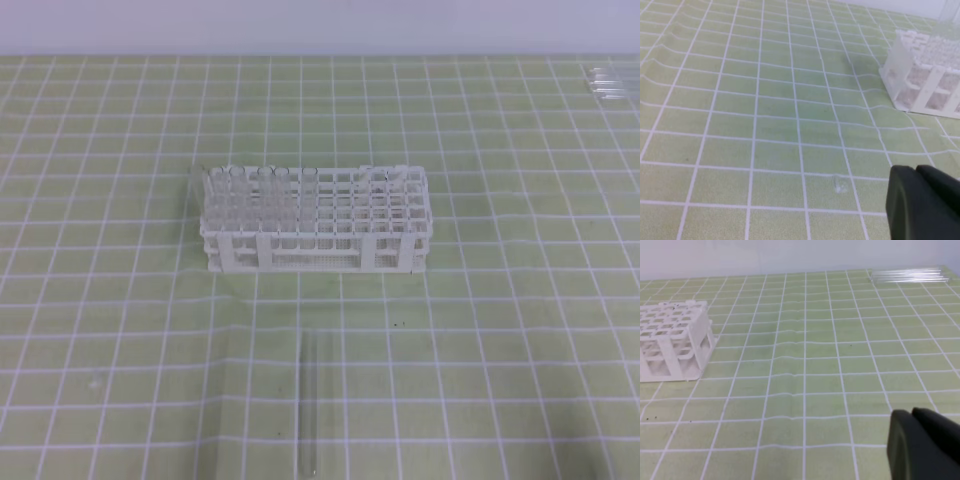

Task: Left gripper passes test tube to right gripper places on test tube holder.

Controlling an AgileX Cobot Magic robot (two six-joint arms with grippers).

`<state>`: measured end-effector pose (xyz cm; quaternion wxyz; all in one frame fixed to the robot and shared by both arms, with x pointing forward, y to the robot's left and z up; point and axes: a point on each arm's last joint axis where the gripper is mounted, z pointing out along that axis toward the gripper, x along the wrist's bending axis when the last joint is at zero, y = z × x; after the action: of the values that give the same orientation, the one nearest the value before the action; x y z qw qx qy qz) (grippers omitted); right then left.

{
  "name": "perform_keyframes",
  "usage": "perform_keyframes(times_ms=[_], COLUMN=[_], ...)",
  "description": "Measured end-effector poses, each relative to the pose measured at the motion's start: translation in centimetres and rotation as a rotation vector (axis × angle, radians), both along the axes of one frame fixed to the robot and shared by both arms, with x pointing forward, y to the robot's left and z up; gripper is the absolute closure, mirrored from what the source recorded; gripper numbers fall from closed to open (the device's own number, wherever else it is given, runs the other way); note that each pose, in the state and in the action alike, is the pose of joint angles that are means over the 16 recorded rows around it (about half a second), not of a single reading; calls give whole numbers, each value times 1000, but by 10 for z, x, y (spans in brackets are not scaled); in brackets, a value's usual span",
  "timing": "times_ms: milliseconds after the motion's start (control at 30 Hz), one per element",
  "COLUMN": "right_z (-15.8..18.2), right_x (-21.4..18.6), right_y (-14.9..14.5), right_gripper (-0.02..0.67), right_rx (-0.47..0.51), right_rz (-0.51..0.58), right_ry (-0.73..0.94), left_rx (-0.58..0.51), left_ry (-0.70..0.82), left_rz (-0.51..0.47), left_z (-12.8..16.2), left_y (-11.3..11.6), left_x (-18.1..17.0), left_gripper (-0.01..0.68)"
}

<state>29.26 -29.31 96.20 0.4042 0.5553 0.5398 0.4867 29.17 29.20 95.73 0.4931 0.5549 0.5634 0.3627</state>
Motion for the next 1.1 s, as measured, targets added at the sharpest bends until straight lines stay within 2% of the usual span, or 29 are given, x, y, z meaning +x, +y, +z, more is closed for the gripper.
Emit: perform_keyframes(times_ms=[767, 900, 1100], right_z=[0, 1, 7], right_x=[0, 0, 1], right_y=[0, 0, 1], right_gripper=[651, 651, 651], right_rx=[0, 1, 70], right_rz=[0, -1, -6], right_ry=[0, -6, -72], left_rx=[-17, -63, -222], left_ry=[-30, -55, -129], left_rz=[5, 11, 28], left_z=[0, 3, 11], left_y=[0, 0, -1], left_x=[0, 1, 2], left_gripper=[673, 673, 673])
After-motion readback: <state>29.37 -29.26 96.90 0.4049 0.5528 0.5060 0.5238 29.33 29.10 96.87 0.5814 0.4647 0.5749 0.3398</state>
